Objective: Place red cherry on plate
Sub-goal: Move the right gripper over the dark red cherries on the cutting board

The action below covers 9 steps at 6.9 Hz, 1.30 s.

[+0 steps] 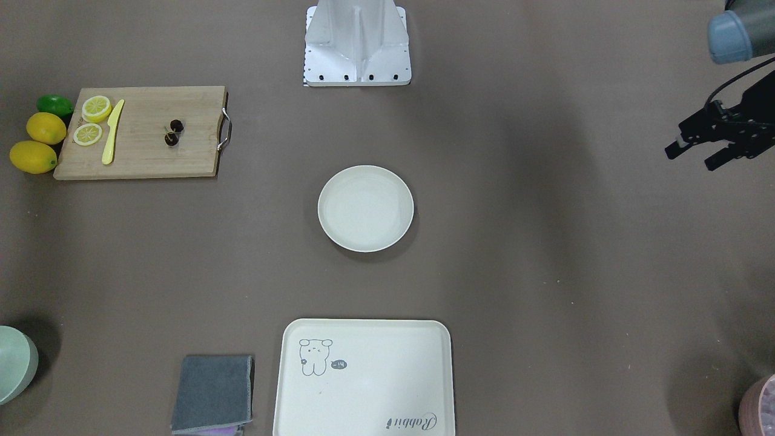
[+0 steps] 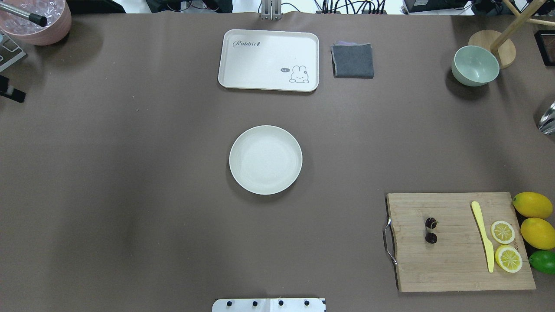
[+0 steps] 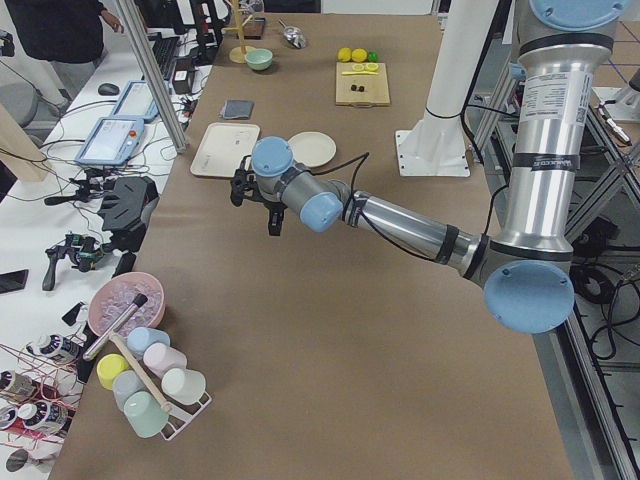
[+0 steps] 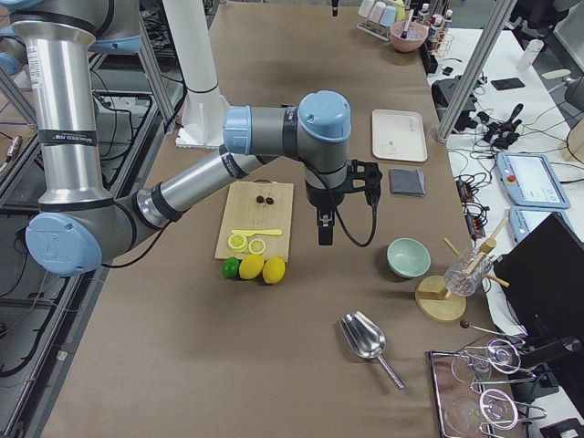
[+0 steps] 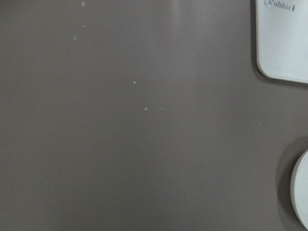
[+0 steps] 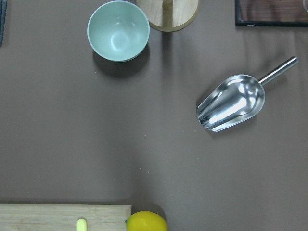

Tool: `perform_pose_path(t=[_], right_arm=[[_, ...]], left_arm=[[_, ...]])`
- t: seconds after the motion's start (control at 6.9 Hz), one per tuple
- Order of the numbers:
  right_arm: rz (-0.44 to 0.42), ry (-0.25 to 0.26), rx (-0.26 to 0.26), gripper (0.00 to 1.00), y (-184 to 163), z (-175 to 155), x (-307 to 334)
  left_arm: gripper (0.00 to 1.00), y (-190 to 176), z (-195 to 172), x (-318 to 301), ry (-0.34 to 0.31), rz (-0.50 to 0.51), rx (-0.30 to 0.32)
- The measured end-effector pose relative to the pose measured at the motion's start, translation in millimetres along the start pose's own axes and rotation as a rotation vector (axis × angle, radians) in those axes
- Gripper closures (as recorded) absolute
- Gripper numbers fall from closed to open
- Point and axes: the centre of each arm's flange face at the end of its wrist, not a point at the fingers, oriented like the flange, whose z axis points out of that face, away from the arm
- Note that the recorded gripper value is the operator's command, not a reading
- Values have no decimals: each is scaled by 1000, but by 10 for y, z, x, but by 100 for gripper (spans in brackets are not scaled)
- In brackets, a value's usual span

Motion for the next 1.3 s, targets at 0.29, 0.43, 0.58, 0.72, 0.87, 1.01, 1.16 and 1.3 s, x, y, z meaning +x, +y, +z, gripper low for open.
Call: perform_pose_path(t=[0.29, 0.43, 0.58, 0.72, 0.87, 1.01, 1.16, 1.3], right_arm=[[7, -4, -45, 0, 31, 267, -762], [-2, 3, -64, 1, 100, 405, -1121], [-19, 7, -73, 0, 168, 566, -1459], [-44, 12, -70, 0, 231, 768, -1807], [-92, 45, -62, 0, 339, 1082, -2217], [-121, 89, -51, 0, 499, 1405, -2592], [-113, 119, -31, 1, 690, 1675, -2932], [-108, 127, -13, 2, 874, 1872, -3186]], left_arm=[[2, -3, -393, -362, 9, 9, -3], [2, -4, -465, -421, 12, 5, 0], [2, -12, -493, -442, 12, 3, 2], [2, -26, -504, -440, 13, 3, 3], [2, -43, -515, -432, 12, 2, 6], [2, -68, -524, -423, 8, -1, 8], [2, -107, -534, -406, 4, -3, 11], [2, -140, -543, -392, 2, -2, 14]])
